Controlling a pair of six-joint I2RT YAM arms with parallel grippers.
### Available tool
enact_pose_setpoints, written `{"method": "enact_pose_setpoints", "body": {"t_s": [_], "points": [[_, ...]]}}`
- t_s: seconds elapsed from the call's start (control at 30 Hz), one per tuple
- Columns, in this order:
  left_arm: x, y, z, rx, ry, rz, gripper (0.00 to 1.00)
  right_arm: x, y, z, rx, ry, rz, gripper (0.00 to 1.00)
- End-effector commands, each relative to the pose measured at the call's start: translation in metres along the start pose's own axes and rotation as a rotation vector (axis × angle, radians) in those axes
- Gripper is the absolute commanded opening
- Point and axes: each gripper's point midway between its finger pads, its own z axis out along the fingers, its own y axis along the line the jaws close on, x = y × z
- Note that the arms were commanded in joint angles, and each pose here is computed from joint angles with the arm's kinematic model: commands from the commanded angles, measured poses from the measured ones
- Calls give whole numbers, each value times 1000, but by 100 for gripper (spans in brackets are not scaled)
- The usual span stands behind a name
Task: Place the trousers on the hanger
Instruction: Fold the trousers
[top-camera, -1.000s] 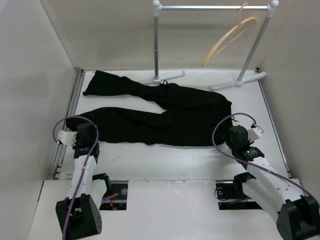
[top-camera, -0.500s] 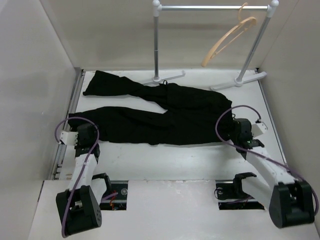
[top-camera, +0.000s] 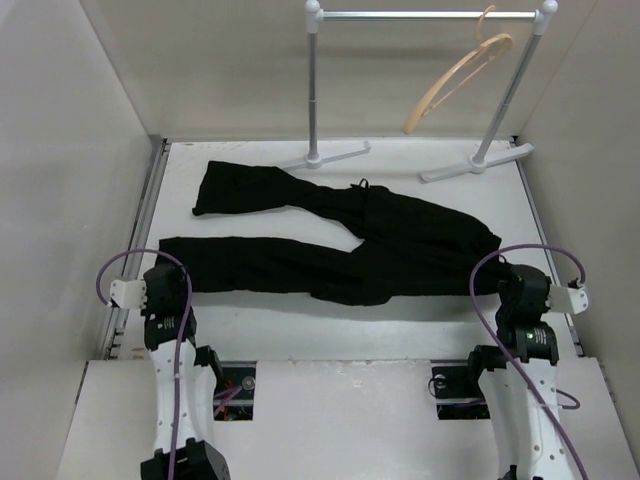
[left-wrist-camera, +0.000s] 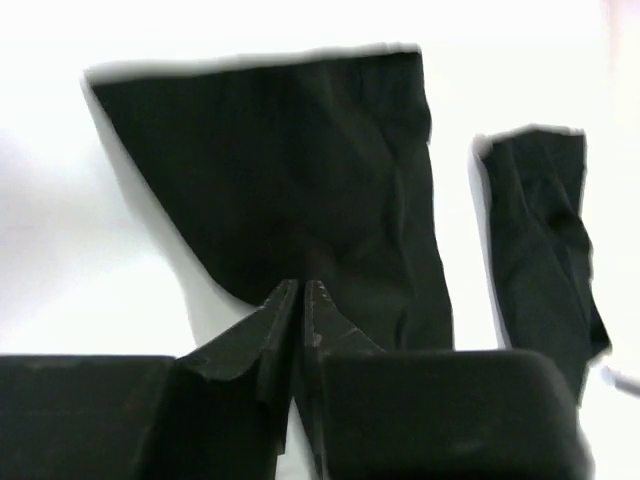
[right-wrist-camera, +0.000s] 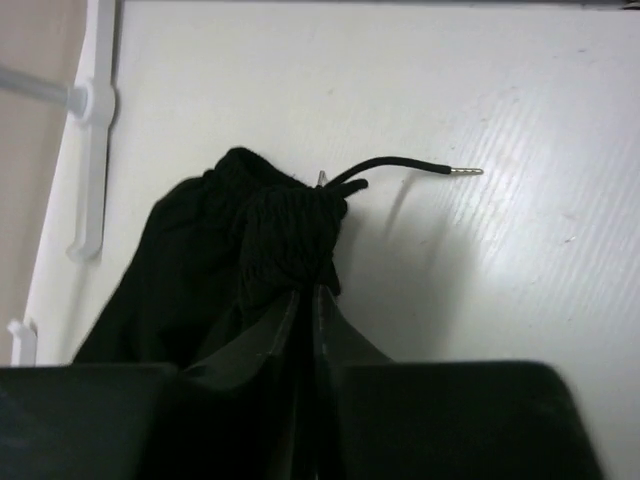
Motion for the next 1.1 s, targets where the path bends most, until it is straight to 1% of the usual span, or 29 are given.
{"method": "enact_pose_setpoints", "body": {"t_s": [0.0,0.03,0.1,0.13,0.17,0.23,0.3,0.33,0.37,0.4,0.43,0.5,0.53,0.57,0.63,0.7,0.77,0.87,1.07], "points": [[-24,16,-14,-95,-70,45,12,-11,-13,2,63,-60,-24,23],[-28,17,-17,-100,-89,55,20,-11,-12,2,61,-59,-27,36],[-40,11,-25,-79,-131,61,42,-14,-3,-1,22,-66,-35,60],[-49,3,-32,-53,-154,60,51,-20,3,-4,-7,-83,-38,67],[-59,-8,-40,-19,-182,54,57,-27,9,-8,-30,-104,-41,72],[-77,-35,-59,64,-221,29,60,-40,23,-17,-76,-128,-35,80],[-81,-72,-70,180,-199,12,60,-49,38,-24,-121,-140,-32,85],[-72,-95,-71,248,-155,27,60,-49,48,-25,-151,-132,-41,84],[-58,-118,-68,301,-101,53,59,-44,60,-28,-193,-107,-50,80],[-40,-138,-64,336,-42,92,56,-33,77,-31,-260,-61,-72,73],[-21,-156,-59,363,12,135,55,-17,93,-35,-327,-5,-105,63],[15,-186,-43,384,85,237,50,21,120,-47,-445,103,-195,33],[29,-198,-32,377,113,275,50,42,130,-54,-498,154,-244,20],[42,-206,-20,362,144,306,50,63,137,-61,-537,200,-297,14],[55,-217,4,329,174,324,52,95,142,-72,-582,254,-409,13],[63,-220,35,268,204,332,55,118,143,-80,-609,285,-505,17],[67,-216,63,213,217,312,58,135,140,-85,-625,299,-565,21],[76,-214,94,162,235,308,60,152,133,-88,-643,326,-612,28],[89,-208,136,100,256,282,60,167,124,-89,-670,376,-624,33]]}}
